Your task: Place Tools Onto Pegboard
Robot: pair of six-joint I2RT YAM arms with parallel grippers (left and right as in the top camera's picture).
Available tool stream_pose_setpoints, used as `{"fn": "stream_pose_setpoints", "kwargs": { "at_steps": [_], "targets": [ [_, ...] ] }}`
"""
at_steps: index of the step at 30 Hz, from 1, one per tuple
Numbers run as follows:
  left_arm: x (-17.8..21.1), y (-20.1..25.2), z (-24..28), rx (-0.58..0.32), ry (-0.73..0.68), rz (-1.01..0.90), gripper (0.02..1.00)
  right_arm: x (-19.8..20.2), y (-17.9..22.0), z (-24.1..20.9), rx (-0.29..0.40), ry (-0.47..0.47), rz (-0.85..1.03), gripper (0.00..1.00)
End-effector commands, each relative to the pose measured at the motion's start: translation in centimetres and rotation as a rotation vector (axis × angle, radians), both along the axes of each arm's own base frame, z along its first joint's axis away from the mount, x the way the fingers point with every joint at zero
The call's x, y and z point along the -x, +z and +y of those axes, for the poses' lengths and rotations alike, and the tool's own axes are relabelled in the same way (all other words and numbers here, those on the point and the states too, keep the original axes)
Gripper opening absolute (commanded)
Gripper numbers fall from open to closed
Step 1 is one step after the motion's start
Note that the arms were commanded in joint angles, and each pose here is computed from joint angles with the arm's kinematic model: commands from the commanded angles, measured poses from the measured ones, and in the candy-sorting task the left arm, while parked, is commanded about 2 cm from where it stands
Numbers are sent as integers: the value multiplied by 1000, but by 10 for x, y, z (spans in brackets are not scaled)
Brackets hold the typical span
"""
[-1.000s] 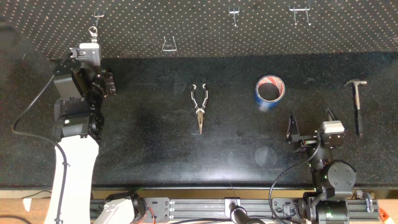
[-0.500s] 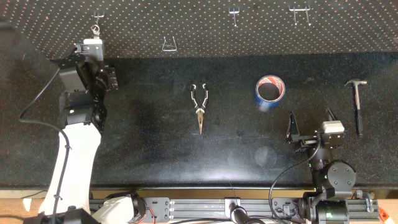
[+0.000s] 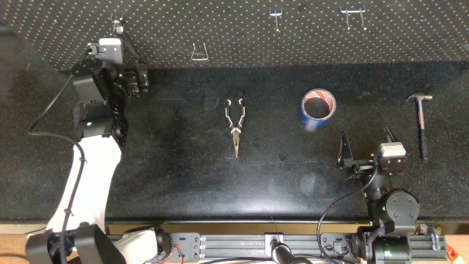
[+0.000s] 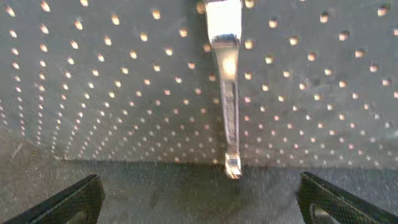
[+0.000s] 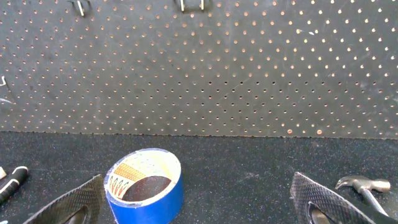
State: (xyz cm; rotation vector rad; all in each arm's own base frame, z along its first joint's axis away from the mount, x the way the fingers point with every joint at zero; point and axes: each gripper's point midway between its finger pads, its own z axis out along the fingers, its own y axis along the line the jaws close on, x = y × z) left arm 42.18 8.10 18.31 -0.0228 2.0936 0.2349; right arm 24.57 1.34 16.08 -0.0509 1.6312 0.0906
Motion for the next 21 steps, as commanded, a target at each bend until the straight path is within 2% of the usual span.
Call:
{"fn": "stream_pose_setpoints", "kwargs": {
  "at_steps": [1, 9, 10, 11, 13, 16, 19, 21],
  "targets": [
    [28, 20, 0, -14, 25, 17, 996, 0, -1, -2, -11, -8, 1, 976],
    [159, 36, -24, 57, 50, 209, 996, 0, -1, -2, -11, -8, 1, 974],
    [167, 41, -25, 71, 61, 203, 996, 0, -1, -2, -11, -8, 1, 976],
    [175, 55, -27, 124, 97, 174, 996, 0, -1, -2, -11, -8, 1, 976],
    [177, 76, -45, 235, 58, 136, 996, 0, -1, -2, -11, -8, 1, 974],
    [175, 109, -81, 327, -124, 83, 998, 0, -1, -2, -11, -8, 1, 976],
    [176, 132, -107, 311, -235, 47, 996, 0, -1, -2, -11, -8, 1, 974],
    [174, 140, -96, 267, -149, 16, 996, 0, -1, -2, -11, -8, 1, 976]
  ]
}}
